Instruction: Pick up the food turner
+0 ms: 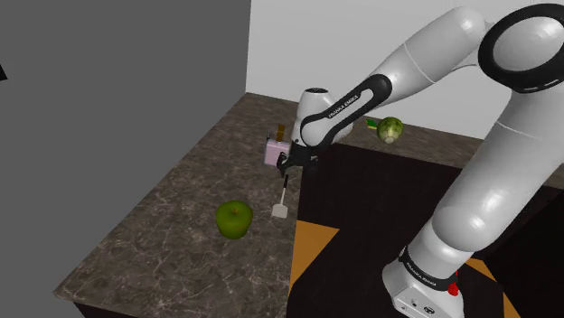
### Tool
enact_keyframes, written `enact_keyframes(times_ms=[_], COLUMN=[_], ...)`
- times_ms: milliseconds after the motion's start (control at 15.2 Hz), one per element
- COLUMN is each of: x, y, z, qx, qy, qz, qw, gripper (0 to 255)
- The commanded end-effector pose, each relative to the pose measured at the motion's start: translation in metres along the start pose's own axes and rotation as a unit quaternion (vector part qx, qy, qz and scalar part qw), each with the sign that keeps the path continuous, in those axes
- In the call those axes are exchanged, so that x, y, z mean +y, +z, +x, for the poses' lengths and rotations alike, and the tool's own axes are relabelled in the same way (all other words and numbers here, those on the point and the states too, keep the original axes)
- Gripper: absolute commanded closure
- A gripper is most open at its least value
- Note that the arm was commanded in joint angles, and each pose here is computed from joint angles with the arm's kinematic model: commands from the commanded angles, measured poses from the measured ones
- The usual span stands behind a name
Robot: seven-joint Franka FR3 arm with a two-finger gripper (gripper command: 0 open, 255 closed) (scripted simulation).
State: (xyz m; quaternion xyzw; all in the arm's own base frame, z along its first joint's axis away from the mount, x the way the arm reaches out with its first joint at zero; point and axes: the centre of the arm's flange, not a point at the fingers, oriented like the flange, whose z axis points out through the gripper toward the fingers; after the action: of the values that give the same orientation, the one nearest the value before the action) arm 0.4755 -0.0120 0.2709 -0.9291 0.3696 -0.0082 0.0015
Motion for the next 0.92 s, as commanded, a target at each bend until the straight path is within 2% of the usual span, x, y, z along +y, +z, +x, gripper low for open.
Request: enact_keyframes(times_ms=[0, 264, 528, 858], x=[-0.005, -0.010, -0.011, -0.011], y=[0.025, 0.067, 0.109, 0.131], z=[0.013, 0.041, 0.070, 0.071], qx=[0.006, 0.016, 0.026, 0.027], qy=[0.026, 0.076, 0.126, 0.127], qz=[-0.001, -0.005, -0.009, -0.009], qw=[0.9996, 0.9970, 0.9917, 0.9915], gripper=[0, 0, 0, 0])
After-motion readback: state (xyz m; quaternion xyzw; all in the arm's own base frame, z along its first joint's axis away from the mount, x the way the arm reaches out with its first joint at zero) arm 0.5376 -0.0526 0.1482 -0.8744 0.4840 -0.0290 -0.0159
